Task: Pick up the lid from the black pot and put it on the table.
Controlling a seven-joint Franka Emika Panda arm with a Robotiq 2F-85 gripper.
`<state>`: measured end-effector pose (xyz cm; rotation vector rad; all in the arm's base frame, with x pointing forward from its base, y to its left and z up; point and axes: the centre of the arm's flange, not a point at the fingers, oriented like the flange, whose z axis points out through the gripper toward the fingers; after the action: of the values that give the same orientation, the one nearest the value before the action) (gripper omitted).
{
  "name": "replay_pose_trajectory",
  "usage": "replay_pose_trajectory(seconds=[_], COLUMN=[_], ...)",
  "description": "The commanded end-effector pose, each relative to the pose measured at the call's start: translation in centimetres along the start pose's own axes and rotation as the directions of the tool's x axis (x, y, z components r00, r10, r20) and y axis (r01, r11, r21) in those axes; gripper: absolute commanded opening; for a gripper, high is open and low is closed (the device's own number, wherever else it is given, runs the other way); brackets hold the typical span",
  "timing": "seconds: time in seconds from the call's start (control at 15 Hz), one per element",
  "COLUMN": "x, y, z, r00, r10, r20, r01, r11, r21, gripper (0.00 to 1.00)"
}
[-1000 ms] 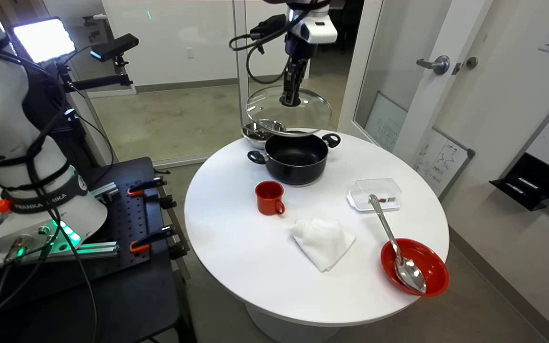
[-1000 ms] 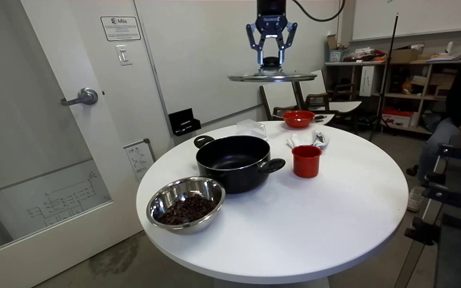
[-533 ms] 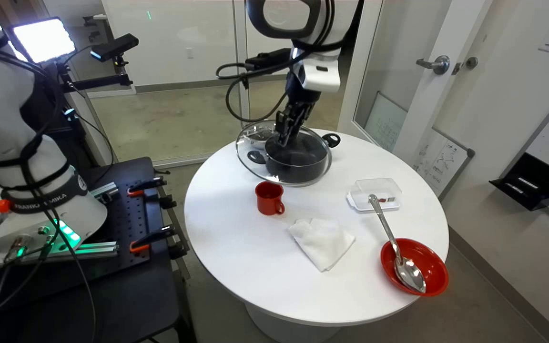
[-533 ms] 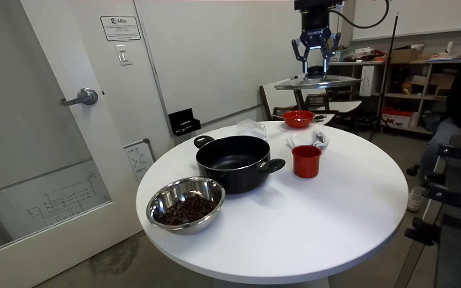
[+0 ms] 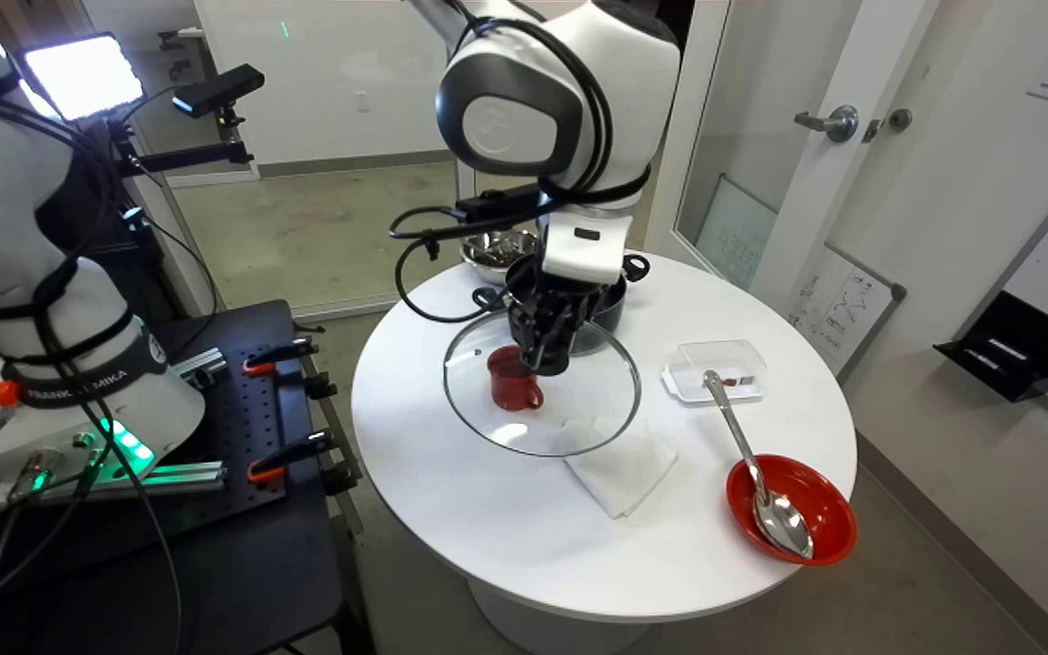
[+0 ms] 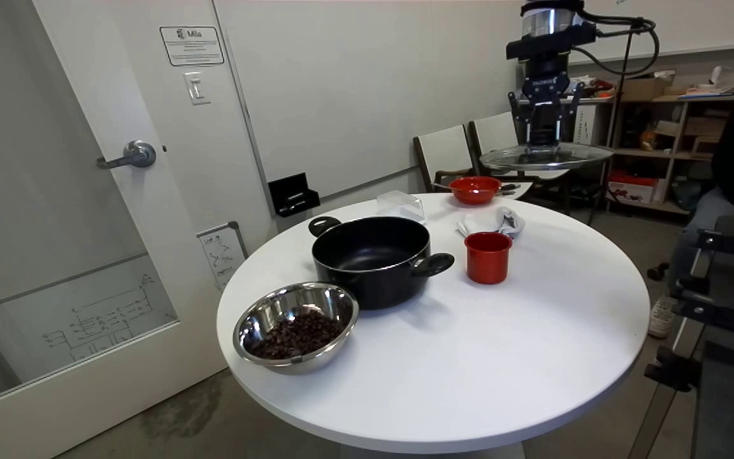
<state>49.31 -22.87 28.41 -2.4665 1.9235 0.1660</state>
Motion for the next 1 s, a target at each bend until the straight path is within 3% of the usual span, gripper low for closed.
replay_pose_trajectory(seconds=[0.0, 0.27, 0.67, 0.93], x=[-0.1, -0.4, 0.5, 1.0], y=[-0.3, -2.1, -0.9, -0.6], z=[2.0, 5.3, 11.3, 13.5], r00=[0.996, 0.992, 0.995, 0.993], r10=[-0.008, -0.029, -0.018, 0.007], r20=[-0.089, -0.119, -0.096, -0.116], r01=[0.012, 0.037, 0.022, 0.002], r11=[0.999, 0.997, 0.999, 0.997], r21=[0.044, 0.066, 0.044, 0.079], gripper=[0.26, 0.26, 0.26, 0.26])
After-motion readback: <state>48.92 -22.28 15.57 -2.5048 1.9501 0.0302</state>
